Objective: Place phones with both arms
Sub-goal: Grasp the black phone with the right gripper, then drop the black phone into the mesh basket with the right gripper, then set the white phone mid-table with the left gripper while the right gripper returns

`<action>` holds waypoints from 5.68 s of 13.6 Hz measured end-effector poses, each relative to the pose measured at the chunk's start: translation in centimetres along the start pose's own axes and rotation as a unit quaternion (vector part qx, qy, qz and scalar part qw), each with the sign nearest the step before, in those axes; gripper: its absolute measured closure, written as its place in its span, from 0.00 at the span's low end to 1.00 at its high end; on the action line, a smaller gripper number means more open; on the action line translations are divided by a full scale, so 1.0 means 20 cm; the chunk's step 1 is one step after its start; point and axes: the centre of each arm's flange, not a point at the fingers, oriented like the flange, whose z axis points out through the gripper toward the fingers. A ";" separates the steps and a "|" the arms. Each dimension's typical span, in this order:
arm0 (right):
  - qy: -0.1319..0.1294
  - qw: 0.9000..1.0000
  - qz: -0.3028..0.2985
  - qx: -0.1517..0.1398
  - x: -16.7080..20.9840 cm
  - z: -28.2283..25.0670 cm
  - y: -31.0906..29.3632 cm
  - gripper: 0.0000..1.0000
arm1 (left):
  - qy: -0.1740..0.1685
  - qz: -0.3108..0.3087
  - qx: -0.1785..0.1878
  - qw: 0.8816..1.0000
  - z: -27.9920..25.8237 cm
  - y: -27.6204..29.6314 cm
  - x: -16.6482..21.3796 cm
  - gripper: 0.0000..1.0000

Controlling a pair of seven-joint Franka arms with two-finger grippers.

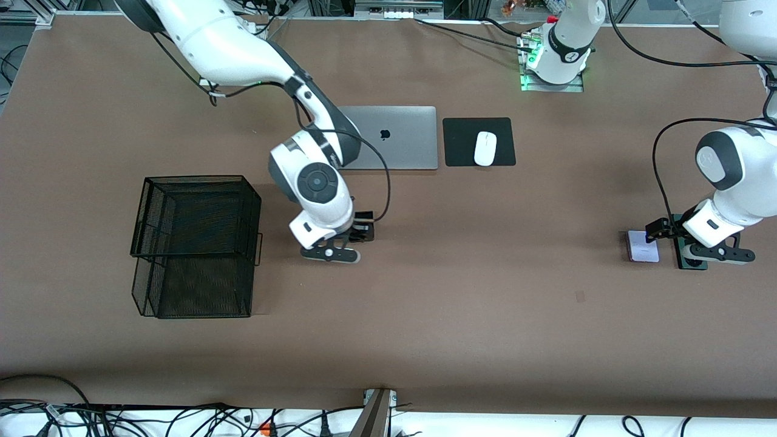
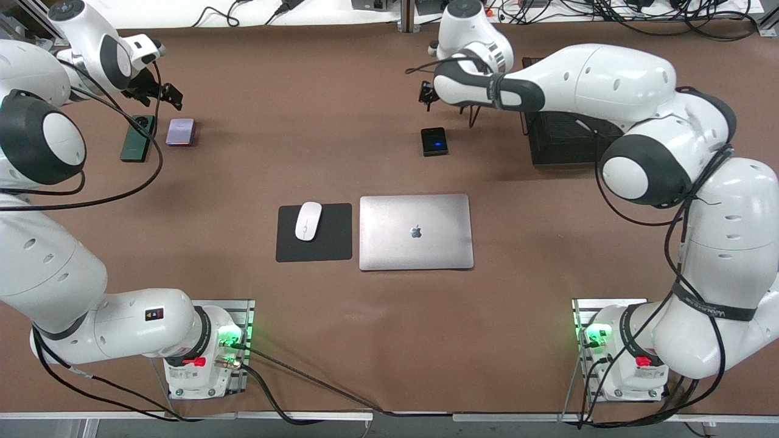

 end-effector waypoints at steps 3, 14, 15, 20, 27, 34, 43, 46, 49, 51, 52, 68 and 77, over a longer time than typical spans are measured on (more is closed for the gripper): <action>-0.007 0.999 -0.042 -0.002 -0.05 0.10 -0.04 0.00 | 0.004 0.000 0.005 1.000 0.14 -0.04 -0.04 0.00; -0.016 0.993 -0.115 -0.002 -0.14 0.29 -0.06 0.00 | 0.023 -0.058 -0.024 0.998 0.38 -0.02 -0.10 0.00; -0.015 0.993 -0.119 0.002 -0.14 0.30 -0.06 0.00 | 0.023 -0.059 -0.024 0.998 0.39 -0.02 -0.11 0.00; -0.026 0.990 -0.140 0.008 -0.17 0.36 -0.05 0.00 | 0.022 -0.061 -0.021 0.998 0.45 -0.02 -0.12 0.00; -0.023 0.988 -0.152 0.008 -0.17 0.34 -0.05 0.19 | 0.025 -0.079 -0.025 0.996 0.53 -0.02 -0.14 0.00; 0.018 0.994 -0.106 0.005 0.00 0.12 0.04 0.19 | 0.030 -0.090 -0.029 0.995 0.52 -0.02 -0.14 0.15; -0.017 0.991 -0.073 -0.110 0.42 -0.82 1.10 0.19 | 0.015 -0.077 -0.052 0.996 0.46 0.03 -0.03 0.15; -0.054 0.990 -0.079 -0.099 0.46 -0.79 1.50 0.19 | 0.000 -0.071 -0.070 0.995 0.38 0.04 0.06 0.15; -0.051 0.990 -0.096 -0.091 0.42 -0.73 1.80 0.19 | 0.003 -0.079 -0.075 0.994 0.30 0.15 0.17 0.15; -0.041 0.991 -0.106 -0.072 0.36 -0.67 1.93 0.19 | 0.003 -0.098 -0.079 0.992 0.26 0.38 0.28 0.15; -0.038 0.992 -0.108 -0.060 0.33 -0.63 1.97 0.19 | 0.002 -0.109 -0.081 0.991 0.25 0.52 0.32 0.15; -0.040 0.998 -0.058 -0.004 0.22 -0.44 2.16 0.05 | -0.043 -0.238 -0.044 0.969 0.16 2.73 0.34 0.15; 0.012 0.998 -0.060 0.001 0.44 -0.85 1.98 0.01 | -0.021 -0.175 -0.037 0.984 0.14 3.43 0.21 0.15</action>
